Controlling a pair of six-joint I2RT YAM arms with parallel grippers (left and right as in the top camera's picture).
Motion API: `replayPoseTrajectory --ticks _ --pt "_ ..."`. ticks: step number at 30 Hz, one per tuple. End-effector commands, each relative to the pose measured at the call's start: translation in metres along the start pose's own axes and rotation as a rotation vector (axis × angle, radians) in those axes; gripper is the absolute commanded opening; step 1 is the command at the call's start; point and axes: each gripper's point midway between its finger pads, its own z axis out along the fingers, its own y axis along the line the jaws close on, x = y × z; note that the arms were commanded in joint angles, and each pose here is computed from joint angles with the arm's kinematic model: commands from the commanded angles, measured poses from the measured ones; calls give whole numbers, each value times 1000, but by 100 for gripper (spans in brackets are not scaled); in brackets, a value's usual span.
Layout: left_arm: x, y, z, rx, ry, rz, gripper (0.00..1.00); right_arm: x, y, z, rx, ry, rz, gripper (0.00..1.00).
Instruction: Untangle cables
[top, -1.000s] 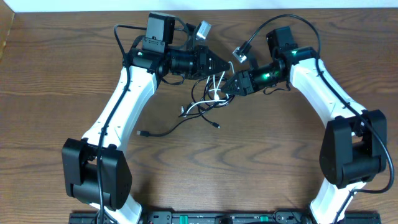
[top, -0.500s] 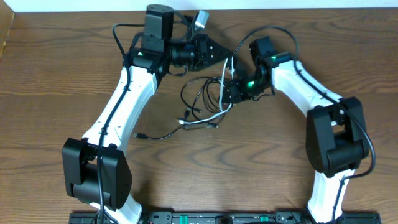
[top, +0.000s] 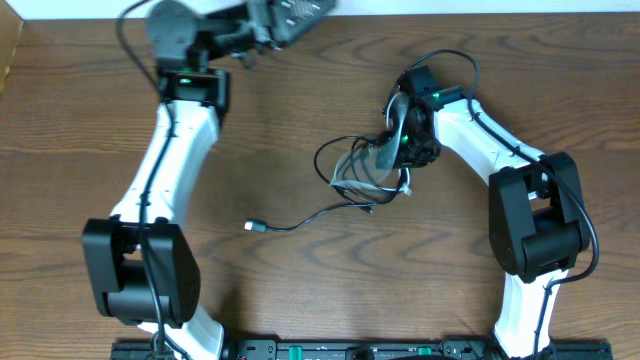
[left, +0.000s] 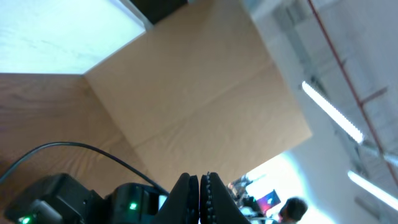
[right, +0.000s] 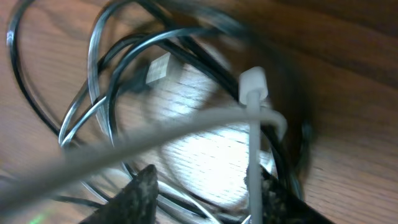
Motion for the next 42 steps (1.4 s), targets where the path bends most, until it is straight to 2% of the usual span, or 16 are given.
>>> replayPoseTrajectory --ticks 1,6,12,14,16,18,22,26,27,32,38,42 --pt "-9 -15 -16 -6 -3 -95 7 4 -11 7 34 18 24 49" --pt "-2 -12 -18 -18 39 -58 7 6 0 -13 -48 16 7 58" --pt "13 9 -20 -58 123 -42 8 0 16 -83 -108 -114 -52 62" --pt "17 23 -21 -77 131 -38 7 2 12 -106 -64 -158 -54 72" --pt "21 39 -23 -105 127 -68 8 11 -1 -115 23 -154 -41 76" --pt "27 60 -26 -152 114 -105 7 27 -16 -114 103 -90 -16 81" --pt "44 93 -26 -250 115 -94 7 60 -45 -107 252 65 31 99" --pt "66 126 -26 -396 123 -121 8 81 -79 -109 431 168 91 99" --pt "78 144 -29 -493 128 -140 8 85 -87 -111 467 185 102 99" --pt "107 178 -41 -730 162 -182 8 92 -102 -118 486 234 69 99" --pt "130 196 -47 -893 219 -163 7 109 -75 -112 273 329 -44 99" --pt "135 199 -45 -923 230 -149 7 115 -58 -108 174 354 -88 99"
